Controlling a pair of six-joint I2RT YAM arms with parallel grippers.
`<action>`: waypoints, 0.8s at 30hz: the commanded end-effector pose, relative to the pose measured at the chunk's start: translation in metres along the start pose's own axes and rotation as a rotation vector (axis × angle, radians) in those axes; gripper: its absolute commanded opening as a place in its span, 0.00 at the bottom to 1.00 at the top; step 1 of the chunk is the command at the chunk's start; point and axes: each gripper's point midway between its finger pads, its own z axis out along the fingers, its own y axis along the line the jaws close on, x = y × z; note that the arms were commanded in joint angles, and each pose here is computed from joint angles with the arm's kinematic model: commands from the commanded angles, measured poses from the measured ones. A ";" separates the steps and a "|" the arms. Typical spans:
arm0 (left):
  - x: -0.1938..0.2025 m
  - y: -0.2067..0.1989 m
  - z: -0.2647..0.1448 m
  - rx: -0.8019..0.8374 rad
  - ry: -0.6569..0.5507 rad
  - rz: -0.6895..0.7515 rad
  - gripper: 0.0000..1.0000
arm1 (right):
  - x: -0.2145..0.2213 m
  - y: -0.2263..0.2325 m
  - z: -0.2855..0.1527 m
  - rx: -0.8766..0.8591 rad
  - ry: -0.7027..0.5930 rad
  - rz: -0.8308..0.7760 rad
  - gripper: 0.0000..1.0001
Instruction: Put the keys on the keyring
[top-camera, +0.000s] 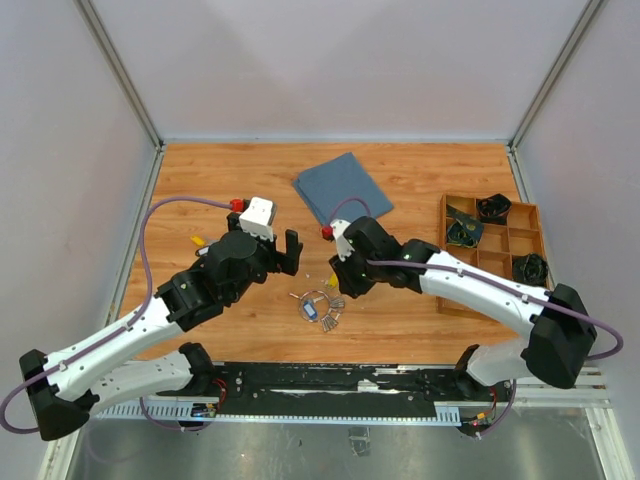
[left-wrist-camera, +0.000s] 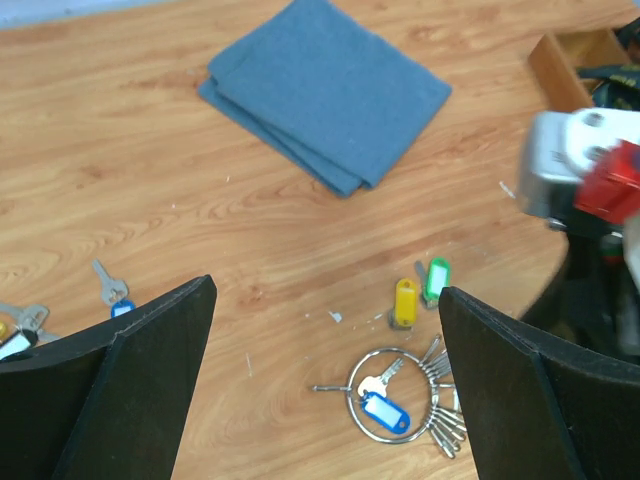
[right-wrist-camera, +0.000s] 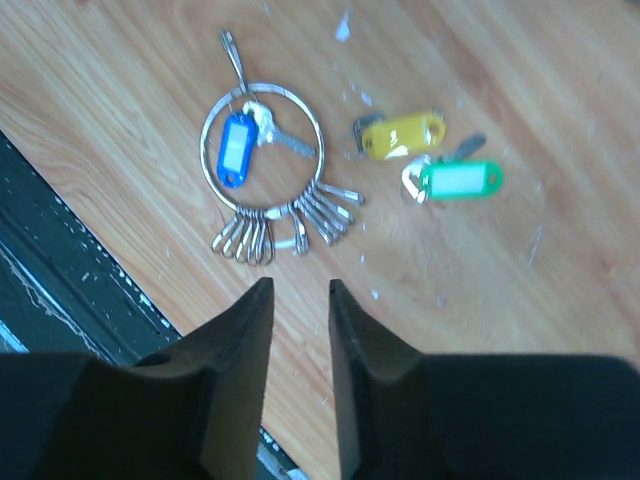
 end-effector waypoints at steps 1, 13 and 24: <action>0.006 -0.008 0.009 0.064 0.011 -0.073 1.00 | 0.040 -0.003 -0.005 0.044 0.063 0.074 0.25; 0.007 -0.008 0.004 0.080 0.015 -0.072 1.00 | 0.064 0.031 0.039 -0.022 0.167 0.076 0.31; 0.006 -0.008 0.003 0.085 0.011 -0.067 1.00 | 0.068 0.032 0.061 0.018 0.208 0.079 0.31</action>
